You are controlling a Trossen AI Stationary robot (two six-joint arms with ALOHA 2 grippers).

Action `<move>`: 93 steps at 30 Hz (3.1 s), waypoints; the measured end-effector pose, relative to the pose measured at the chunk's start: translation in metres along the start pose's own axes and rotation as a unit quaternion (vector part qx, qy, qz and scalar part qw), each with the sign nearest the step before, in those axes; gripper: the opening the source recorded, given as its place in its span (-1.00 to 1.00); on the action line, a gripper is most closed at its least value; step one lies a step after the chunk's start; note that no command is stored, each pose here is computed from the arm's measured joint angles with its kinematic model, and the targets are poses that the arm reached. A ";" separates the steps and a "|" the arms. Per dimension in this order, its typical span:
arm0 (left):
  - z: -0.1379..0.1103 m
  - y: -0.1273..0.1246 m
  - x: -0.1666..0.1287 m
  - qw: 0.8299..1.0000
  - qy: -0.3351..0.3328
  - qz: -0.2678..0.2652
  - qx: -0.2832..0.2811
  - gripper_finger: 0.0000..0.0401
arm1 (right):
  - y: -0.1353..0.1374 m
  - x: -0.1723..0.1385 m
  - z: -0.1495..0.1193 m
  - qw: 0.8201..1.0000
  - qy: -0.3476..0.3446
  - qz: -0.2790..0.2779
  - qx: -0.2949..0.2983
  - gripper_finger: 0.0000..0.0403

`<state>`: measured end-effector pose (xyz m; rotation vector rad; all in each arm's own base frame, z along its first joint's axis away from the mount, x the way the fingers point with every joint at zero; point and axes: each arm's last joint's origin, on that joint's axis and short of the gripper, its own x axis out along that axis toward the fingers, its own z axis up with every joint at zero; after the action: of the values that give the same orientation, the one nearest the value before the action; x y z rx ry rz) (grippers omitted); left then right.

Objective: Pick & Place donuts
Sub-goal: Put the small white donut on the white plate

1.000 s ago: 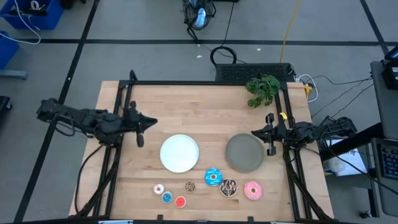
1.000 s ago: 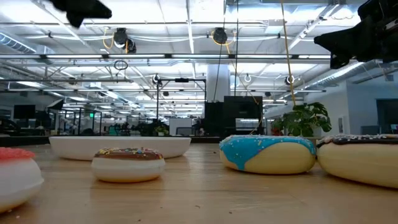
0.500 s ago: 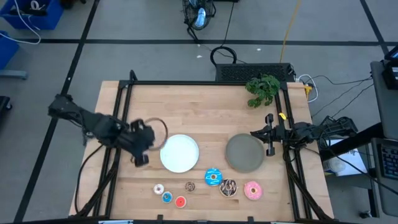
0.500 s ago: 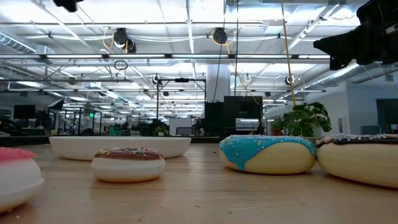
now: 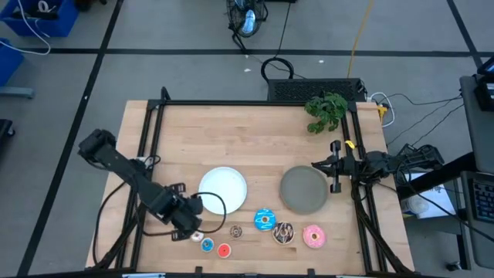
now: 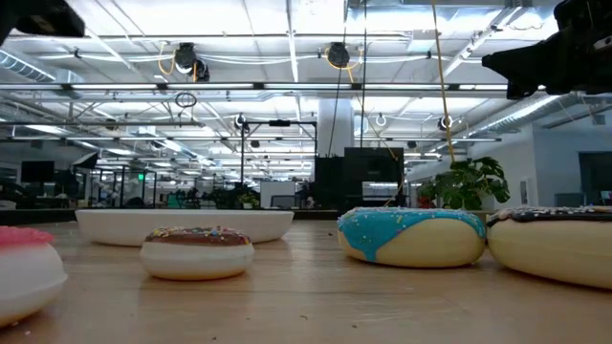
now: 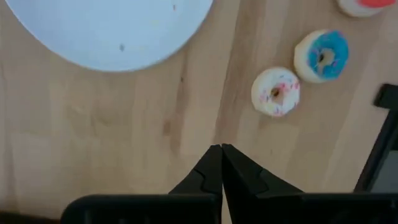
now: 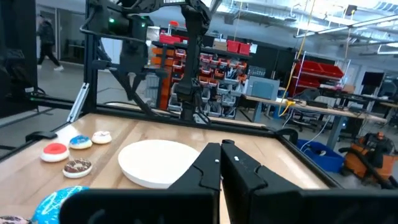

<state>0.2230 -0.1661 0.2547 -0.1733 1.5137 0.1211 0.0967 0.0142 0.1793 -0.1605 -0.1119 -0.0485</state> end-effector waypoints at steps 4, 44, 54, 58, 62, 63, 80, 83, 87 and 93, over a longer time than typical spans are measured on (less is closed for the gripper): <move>-0.002 -0.006 0.003 1.000 0.007 -0.008 0.012 -0.97 | 0.000 0.000 0.000 1.000 0.000 0.000 -0.019 -1.00; 0.029 -0.073 0.002 0.991 -0.005 0.060 0.116 -0.02 | -0.001 0.000 0.004 1.000 -0.021 -0.004 0.020 -1.00; 0.028 -0.085 0.002 0.989 -0.043 0.036 0.137 0.33 | -0.001 0.000 0.004 1.000 -0.021 -0.004 0.020 -1.00; 0.027 -0.084 0.002 0.990 -0.049 0.046 0.125 0.37 | -0.001 0.000 0.004 1.000 -0.021 -0.004 0.020 -1.00; 0.025 -0.084 0.005 0.988 -0.047 0.051 0.139 0.43 | -0.001 0.000 0.005 1.000 -0.024 -0.004 0.018 -1.00; 0.025 -0.084 0.005 0.987 -0.046 0.053 0.142 0.44 | -0.001 0.000 0.005 1.000 -0.025 -0.004 0.018 -1.00; 0.026 -0.088 0.036 0.984 -0.065 0.014 0.167 0.45 | -0.001 0.000 0.005 1.000 -0.024 -0.004 0.017 -1.00; 0.024 -0.086 0.043 0.984 -0.059 0.017 0.169 0.45 | -0.001 0.000 0.005 1.000 -0.024 -0.004 0.017 -1.00; 0.019 -0.082 0.052 0.983 -0.047 0.033 0.174 0.45 | -0.001 0.000 0.005 1.000 -0.024 -0.004 0.017 -1.00; 0.016 -0.079 0.058 0.988 -0.032 0.032 0.150 0.45 | -0.001 0.000 0.005 1.000 -0.024 -0.005 0.017 -1.00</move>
<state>0.2565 -0.2427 0.2008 0.1187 1.4547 -0.0503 0.0961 0.0141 0.1842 -0.1281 -0.1618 -0.0519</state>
